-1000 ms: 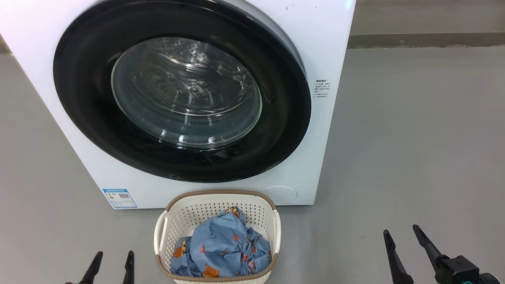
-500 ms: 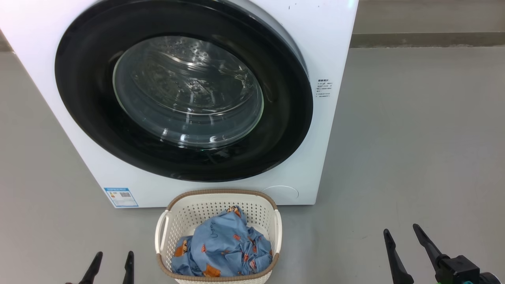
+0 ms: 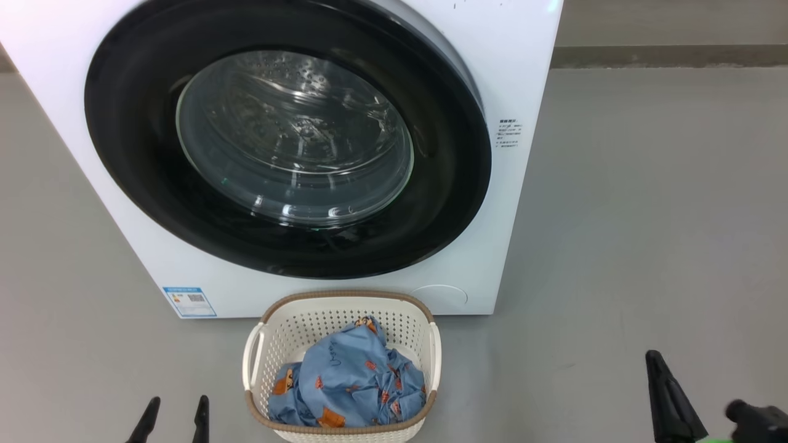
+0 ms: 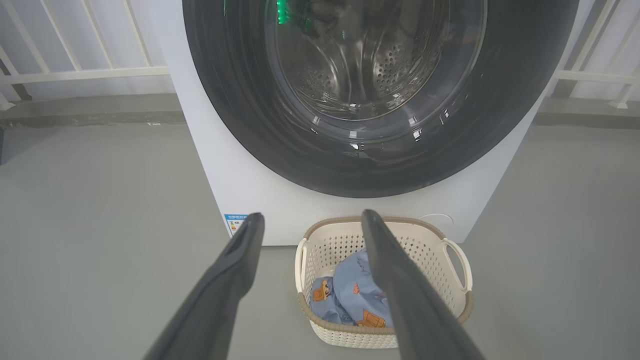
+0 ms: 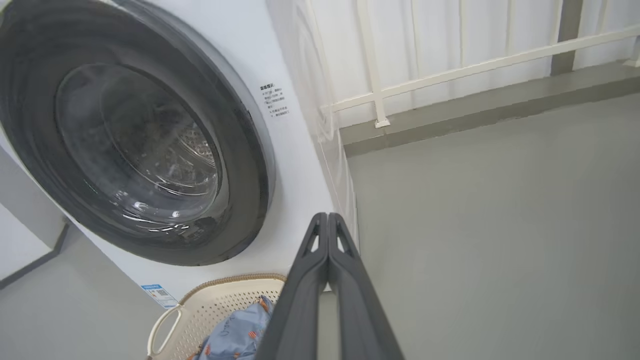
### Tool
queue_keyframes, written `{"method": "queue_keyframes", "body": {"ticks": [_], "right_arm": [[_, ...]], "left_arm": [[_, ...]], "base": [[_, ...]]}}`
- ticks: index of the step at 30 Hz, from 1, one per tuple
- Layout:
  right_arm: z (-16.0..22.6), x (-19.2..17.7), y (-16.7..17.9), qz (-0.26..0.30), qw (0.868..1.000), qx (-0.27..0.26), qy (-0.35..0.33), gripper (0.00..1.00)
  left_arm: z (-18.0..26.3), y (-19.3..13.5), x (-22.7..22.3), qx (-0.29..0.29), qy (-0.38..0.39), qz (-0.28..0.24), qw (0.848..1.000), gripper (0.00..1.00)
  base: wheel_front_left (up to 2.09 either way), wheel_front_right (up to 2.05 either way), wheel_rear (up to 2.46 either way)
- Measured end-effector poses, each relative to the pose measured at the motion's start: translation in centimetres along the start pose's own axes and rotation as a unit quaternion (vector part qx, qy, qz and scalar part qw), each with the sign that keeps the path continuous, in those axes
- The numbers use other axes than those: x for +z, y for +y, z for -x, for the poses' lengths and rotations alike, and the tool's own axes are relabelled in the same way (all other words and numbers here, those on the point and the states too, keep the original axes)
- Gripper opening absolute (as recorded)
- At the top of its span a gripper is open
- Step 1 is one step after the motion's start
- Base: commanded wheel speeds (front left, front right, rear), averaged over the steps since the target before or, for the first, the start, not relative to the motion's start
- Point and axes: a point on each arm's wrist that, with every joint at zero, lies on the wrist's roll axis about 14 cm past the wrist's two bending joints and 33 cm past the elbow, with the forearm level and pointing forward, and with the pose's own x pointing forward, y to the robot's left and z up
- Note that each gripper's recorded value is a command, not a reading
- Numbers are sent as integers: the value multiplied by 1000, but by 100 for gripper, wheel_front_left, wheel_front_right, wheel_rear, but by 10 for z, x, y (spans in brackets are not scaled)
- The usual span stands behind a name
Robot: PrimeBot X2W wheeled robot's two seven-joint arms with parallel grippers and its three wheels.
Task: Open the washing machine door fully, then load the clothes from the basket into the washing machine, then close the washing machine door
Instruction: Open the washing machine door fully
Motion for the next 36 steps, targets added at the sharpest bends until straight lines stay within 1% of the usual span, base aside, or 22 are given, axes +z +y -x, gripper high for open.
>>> {"method": "queue_keyframes", "body": {"ticks": [3, 4, 6, 8, 11, 13, 18, 21, 23, 24, 27, 29, 30, 31, 32, 34, 36], "right_arm": [[1, -6, -10, -78, 997, -28, 3, 0], [1, -9, -16, -114, 992, -44, 2, 0], [2, -11, -25, -148, 987, -64, 0, 0], [3, -13, -36, -191, 978, -87, -5, 0], [5, -17, -56, -254, 958, -129, -15, 0], [4, -19, -68, -294, 943, -155, -25, 0], [-3, -26, -85, -374, 905, -198, -44, 0], [-9, -33, -92, -430, 874, -221, -55, 0], [-13, -33, -104, -455, 857, -236, -64, 0], [-15, -32, -112, -462, 850, -242, -69, 0], [-25, -22, -136, -468, 841, -256, -91, 0], [-36, -15, -144, -467, 840, -256, -100, 0], [-43, -13, -146, -472, 837, -254, -106, 0], [-50, -10, -146, -483, 831, -253, -113, 0], [-50, -10, -146, -483, 831, -253, -113, 0], [-63, -6, -147, -498, 822, -247, -122, 0], [-76, -3, -147, -507, 818, -240, -126, 0]], "left_arm": [[1, 1, -4, 2, 6, 0, 1000, 100], [1, 1, -5, 3, 9, 2, 1000, 100], [2, 3, -7, 6, 10, 7, 1000, 100], [2, 4, -8, 8, 12, 9, 1000, 100], [3, 5, -9, 10, 14, 10, 1000, 100], [3, 4, -10, 10, 15, 12, 1000, 100], [3, 3, -10, 8, 16, 14, 1000, 100], [2, 0, -12, 5, 19, 18, 1000, 100], [2, -5, -15, -2, 24, 18, 1000, 100], [1, -7, -16, -5, 26, 20, 999, 100], [0, -7, -19, -8, 33, 19, 999, 100], [-1, -5, -21, -6, 35, 19, 999, 100], [-2, -4, -21, -5, 36, 21, 999, 100], [-3, -5, -22, -6, 39, 21, 999, 100], [-3, -5, -22, -6, 39, 21, 999, 100], [-5, -5, -25, -7, 43, 25, 999, 100], [-7, -4, -28, -7, 49, 26, 998, 100]], "base": [[0, 0, 0], [0, 0, 0], [0, 0, 0], [0, 0, 0], [0, 0, 0], [0, 0, 0], [0, 0, 0], [0, 0, 0], [0, 0, 0], [0, 0, 0], [0, 0, 0], [0, 0, 0], [0, 0, 0], [0, 0, 0], [0, 0, 0], [0, 0, 0], [0, 0, 0]]}}
